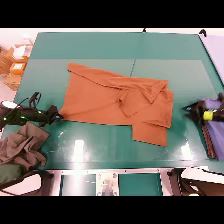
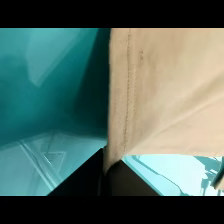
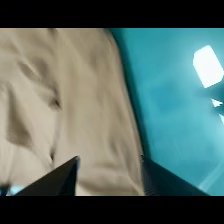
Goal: Fold the shirts.
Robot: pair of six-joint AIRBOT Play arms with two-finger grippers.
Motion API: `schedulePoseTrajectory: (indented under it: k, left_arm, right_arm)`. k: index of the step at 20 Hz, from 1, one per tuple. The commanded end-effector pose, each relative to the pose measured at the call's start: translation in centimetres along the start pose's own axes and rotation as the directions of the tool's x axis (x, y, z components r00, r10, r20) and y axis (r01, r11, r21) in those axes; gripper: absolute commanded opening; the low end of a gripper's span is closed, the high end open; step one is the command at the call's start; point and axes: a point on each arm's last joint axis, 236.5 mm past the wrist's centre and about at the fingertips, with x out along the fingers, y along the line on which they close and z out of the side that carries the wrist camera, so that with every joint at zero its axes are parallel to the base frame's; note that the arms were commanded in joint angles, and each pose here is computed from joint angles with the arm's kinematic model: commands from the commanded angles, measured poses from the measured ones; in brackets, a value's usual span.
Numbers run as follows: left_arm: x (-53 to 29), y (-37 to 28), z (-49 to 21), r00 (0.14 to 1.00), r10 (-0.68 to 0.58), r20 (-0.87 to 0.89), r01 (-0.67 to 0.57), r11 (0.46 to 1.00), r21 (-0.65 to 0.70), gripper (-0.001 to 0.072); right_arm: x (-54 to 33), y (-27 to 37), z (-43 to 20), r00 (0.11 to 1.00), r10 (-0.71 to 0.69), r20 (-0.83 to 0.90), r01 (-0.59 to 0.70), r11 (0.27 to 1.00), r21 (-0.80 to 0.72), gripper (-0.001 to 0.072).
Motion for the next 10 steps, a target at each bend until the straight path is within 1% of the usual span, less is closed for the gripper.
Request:
schedulePoseTrajectory:
  k: [1, 4, 8, 9, 10]
  left_arm:
    - [-0.5, 0.5, 0.4, 1.000, 0.004, 0.010, -0.004, 1.000, 0.019, 0.0026]
    - [-0.5, 0.4, 0.3, 1.000, 0.002, 0.005, -0.002, 1.000, 0.018, 0.0026]
    - [-0.5, 0.3, 0.3, 1.000, -0.005, 0.006, 0.005, 1.000, 0.014, 0.0026]
    - [-0.5, 0.3, 0.3, 1.000, -0.006, 0.005, 0.006, 1.000, 0.014, 0.0026]
    - [-0.5, 0.3, 0.2, 1.000, -0.006, 0.004, 0.005, 1.000, 0.014, 0.0026]
  right_arm:
    - [3.2, -3.4, -5.9, 0.994, -0.024, -0.106, 0.038, 0.990, 0.132, 0.0495]
    - [5.3, -4.8, -7.4, 0.993, -0.060, -0.102, 0.073, 0.988, 0.137, 0.0495]
    - [7.3, -3.1, -6.1, 0.998, -0.035, -0.049, 0.038, 0.996, 0.076, 0.0486]
    - [7.4, -2.7, -5.4, 0.999, -0.030, -0.025, 0.032, 0.998, 0.062, 0.0477]
    - [7.2, -2.5, -4.7, 0.999, -0.030, -0.010, 0.031, 0.998, 0.047, 0.0429]
